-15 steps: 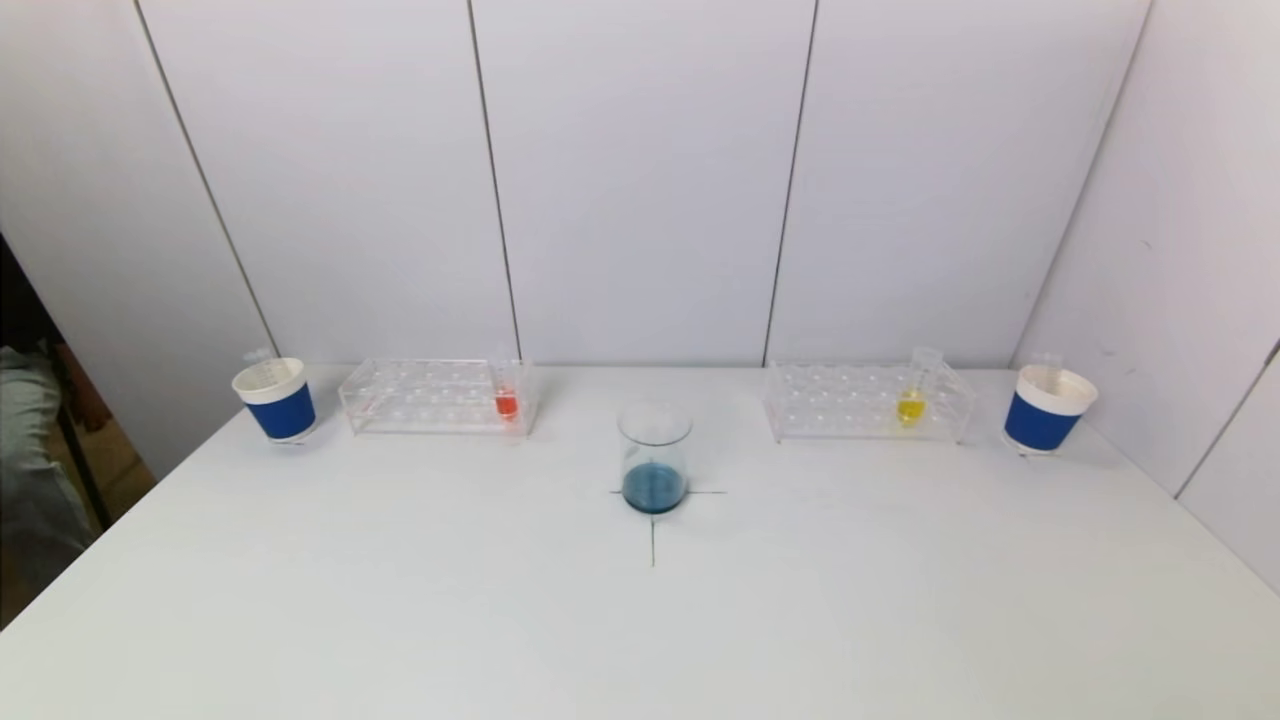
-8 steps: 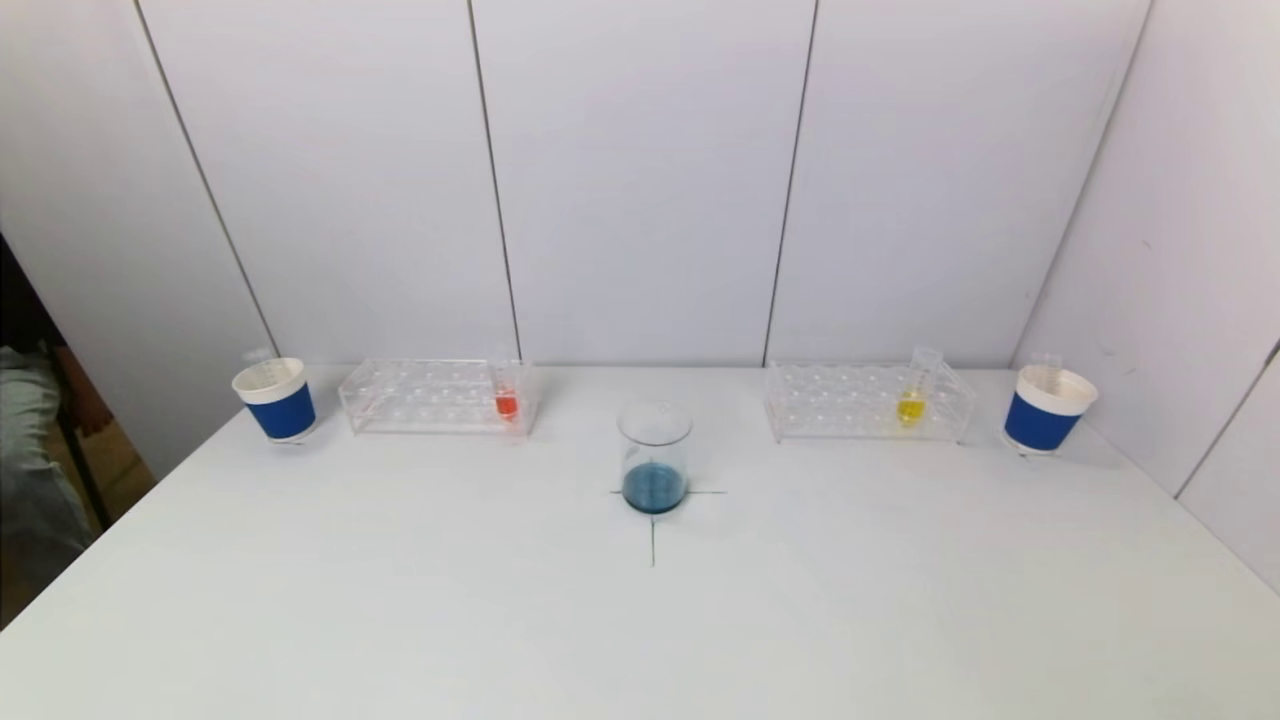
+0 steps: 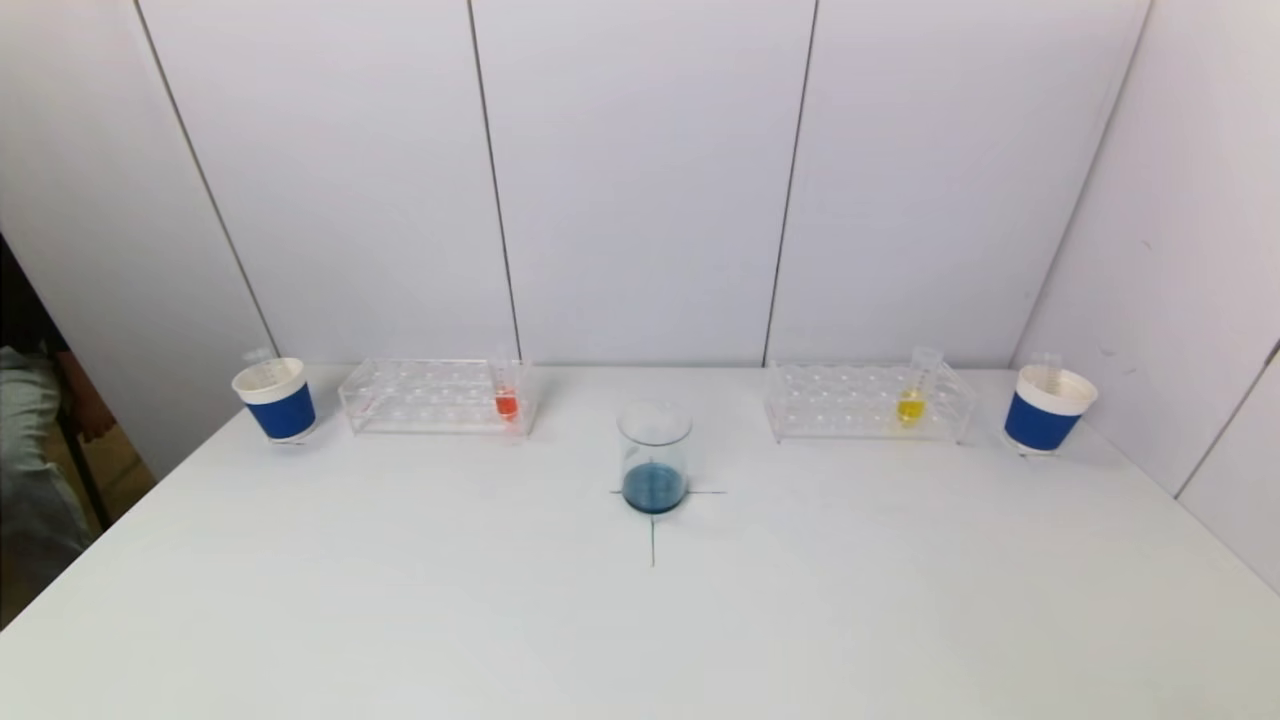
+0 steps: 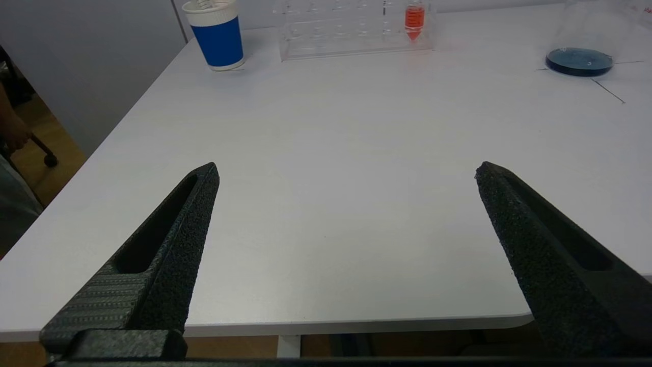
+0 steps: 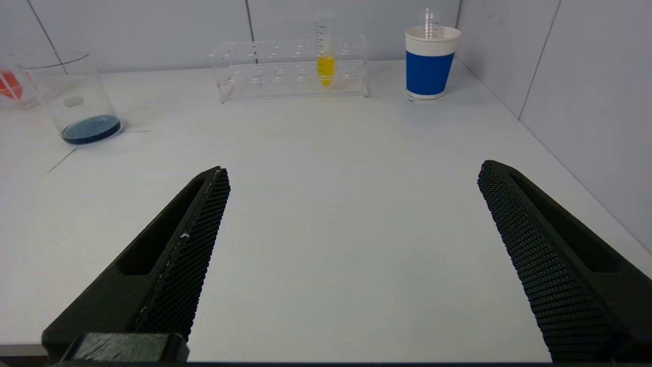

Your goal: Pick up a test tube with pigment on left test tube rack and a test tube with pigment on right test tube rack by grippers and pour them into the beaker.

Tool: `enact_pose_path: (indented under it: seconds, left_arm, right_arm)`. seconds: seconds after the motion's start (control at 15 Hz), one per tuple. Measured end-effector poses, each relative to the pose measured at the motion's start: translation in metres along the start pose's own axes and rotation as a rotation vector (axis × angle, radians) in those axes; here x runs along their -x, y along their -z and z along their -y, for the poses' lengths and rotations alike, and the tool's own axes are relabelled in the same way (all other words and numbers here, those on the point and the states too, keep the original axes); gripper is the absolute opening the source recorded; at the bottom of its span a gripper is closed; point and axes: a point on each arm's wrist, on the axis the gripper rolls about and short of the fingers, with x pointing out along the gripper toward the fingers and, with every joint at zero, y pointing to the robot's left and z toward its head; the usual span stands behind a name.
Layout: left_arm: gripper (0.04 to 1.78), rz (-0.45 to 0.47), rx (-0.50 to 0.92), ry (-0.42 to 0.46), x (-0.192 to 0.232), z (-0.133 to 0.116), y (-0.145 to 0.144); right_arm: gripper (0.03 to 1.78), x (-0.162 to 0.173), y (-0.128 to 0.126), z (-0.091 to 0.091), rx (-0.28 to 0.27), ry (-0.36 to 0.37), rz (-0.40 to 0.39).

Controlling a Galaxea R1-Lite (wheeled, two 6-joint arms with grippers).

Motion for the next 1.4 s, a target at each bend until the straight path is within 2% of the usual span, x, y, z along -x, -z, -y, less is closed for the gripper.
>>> enact_pose_path:
  seconds: [1.4]
  left_arm:
    - [1.76,0.0,0.0,0.0,0.0,0.0,0.0]
  right_arm:
    - [1.77,0.0,0.0,0.0,-0.002,0.0,0.0]
